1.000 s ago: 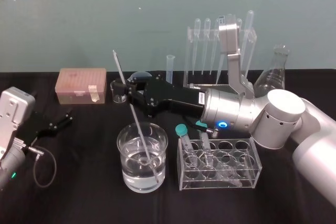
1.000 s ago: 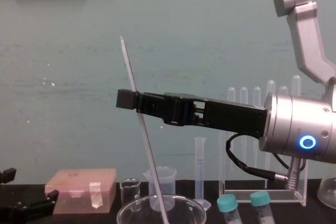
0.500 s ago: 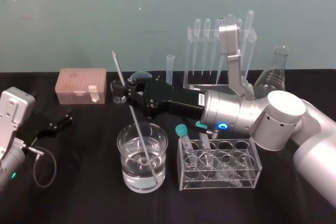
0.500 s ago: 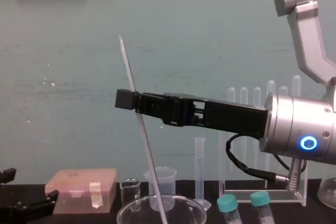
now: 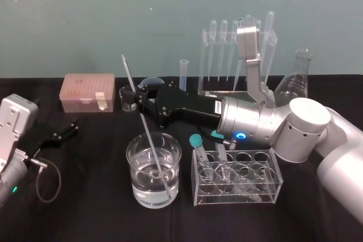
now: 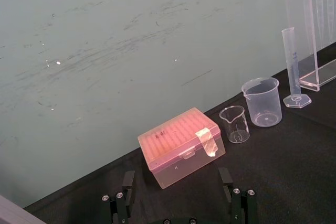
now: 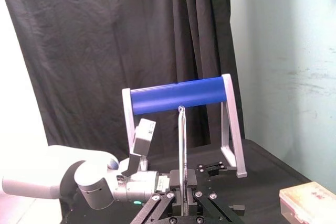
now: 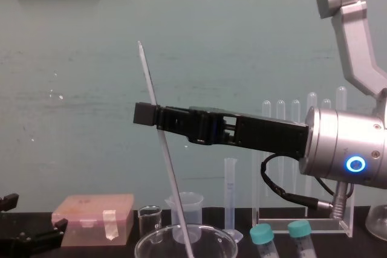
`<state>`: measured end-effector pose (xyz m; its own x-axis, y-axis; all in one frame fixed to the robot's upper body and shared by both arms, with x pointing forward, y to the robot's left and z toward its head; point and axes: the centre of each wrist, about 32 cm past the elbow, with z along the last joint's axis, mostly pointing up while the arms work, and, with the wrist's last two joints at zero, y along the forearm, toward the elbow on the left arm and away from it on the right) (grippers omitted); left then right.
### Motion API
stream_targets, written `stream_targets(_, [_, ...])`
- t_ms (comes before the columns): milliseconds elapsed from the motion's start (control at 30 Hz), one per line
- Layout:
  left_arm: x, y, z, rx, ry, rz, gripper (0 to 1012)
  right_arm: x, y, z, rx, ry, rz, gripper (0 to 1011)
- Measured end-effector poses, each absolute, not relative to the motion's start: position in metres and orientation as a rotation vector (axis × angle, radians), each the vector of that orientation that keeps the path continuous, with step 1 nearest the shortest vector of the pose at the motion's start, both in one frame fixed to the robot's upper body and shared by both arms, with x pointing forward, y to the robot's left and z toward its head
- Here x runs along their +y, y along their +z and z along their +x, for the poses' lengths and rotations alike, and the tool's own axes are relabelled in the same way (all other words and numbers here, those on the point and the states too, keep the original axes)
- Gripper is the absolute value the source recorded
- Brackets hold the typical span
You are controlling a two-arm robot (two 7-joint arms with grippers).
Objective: Hold the thermometer with one hand and immerse one end into the beaker, then reinsert it into the test tube rack.
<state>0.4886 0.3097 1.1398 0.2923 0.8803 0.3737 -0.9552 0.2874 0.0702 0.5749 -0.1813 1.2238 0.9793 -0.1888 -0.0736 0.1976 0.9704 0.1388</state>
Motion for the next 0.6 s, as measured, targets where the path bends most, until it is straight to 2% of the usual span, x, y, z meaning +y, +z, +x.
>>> stream_targets(600, [0.3097, 1.1398, 0.4886, -0.285, 1.248, 0.304, 1008, -0.1812, 1.2224, 0.5766, 0.064, -0.197, 0.145, 58])
